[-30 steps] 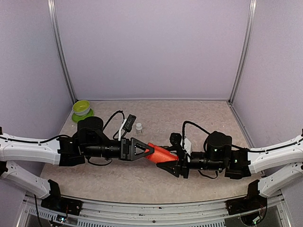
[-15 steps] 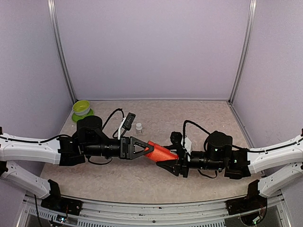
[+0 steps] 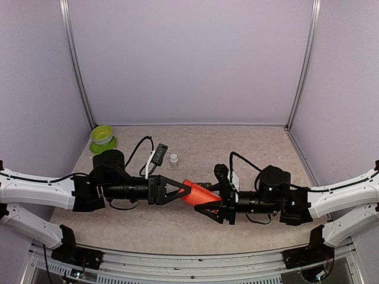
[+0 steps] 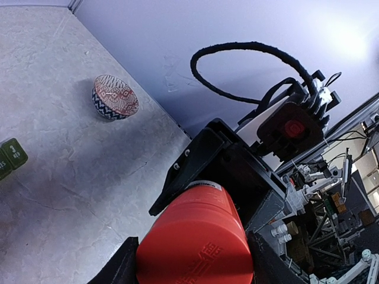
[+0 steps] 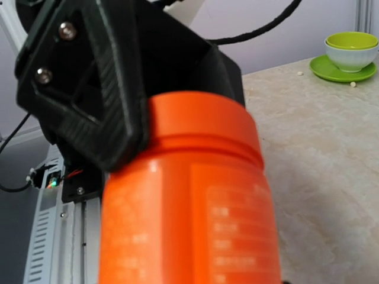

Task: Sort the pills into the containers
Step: Place the pill bottle at the center of the board.

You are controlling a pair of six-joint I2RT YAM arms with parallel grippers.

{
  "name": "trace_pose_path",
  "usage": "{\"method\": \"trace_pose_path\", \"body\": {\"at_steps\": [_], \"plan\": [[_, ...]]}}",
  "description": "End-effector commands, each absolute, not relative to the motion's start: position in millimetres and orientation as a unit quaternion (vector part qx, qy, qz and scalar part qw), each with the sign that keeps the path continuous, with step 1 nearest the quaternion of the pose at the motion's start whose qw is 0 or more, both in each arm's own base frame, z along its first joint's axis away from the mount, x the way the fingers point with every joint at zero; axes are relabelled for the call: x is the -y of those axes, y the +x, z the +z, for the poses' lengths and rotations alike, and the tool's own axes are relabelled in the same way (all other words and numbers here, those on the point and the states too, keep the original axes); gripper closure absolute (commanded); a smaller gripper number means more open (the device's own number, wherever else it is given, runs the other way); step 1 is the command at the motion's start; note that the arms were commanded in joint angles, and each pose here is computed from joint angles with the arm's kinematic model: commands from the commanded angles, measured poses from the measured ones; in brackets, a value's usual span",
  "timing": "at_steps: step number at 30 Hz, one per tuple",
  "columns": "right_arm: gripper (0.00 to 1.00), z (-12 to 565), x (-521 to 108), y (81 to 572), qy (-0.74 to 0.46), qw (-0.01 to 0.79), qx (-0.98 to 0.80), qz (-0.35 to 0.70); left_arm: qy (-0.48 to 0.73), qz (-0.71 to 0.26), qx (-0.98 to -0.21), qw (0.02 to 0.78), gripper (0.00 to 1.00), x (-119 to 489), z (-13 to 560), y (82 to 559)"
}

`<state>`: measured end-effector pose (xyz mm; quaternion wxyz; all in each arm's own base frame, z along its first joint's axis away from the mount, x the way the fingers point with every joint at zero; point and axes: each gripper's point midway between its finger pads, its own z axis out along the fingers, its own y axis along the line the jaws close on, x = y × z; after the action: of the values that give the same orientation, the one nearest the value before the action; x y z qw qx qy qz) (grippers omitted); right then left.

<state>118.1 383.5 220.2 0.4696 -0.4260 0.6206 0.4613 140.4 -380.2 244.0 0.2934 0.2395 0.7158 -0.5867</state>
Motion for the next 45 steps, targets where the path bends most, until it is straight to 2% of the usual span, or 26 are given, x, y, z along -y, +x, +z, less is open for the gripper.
{"method": "trace_pose_path", "body": {"at_steps": [1, 4, 5, 6, 7, 13, 19, 29, 45], "plan": [[0.54, 243, -393, 106, -0.418, 0.453, -0.597, 0.513, 0.302, -0.61, -0.657, 0.323, 0.61, 387, 270, 119], [0.32, 238, -393, 115, -0.412, 0.463, -0.615, 0.488, 0.277, -0.591, -0.684, 0.327, 0.61, 383, 262, 132], [0.21, 237, -392, 119, -0.408, 0.466, -0.622, 0.479, 0.269, -0.586, -0.689, 0.329, 0.61, 379, 260, 136], [0.04, 237, -390, 123, -0.404, 0.471, -0.627, 0.471, 0.26, -0.581, -0.696, 0.333, 0.61, 376, 258, 141], [0.0, 238, -389, 126, -0.401, 0.476, -0.632, 0.462, 0.249, -0.573, -0.704, 0.337, 0.61, 371, 255, 147], [0.0, 251, -364, 141, -0.365, 0.514, -0.647, 0.428, 0.2, -0.512, -0.748, 0.373, 0.57, 340, 246, 179], [0.0, 252, -340, 155, -0.331, 0.54, -0.667, 0.391, 0.163, -0.409, -0.808, 0.391, 0.55, 313, 220, 212], [0.0, 231, -332, 160, -0.319, 0.53, -0.692, 0.372, 0.117, -0.271, -0.858, 0.421, 0.55, 273, 201, 248], [0.0, 207, -332, 162, -0.314, 0.51, -0.714, 0.363, 0.098, -0.106, -0.904, 0.402, 0.53, 229, 160, 282]]}}
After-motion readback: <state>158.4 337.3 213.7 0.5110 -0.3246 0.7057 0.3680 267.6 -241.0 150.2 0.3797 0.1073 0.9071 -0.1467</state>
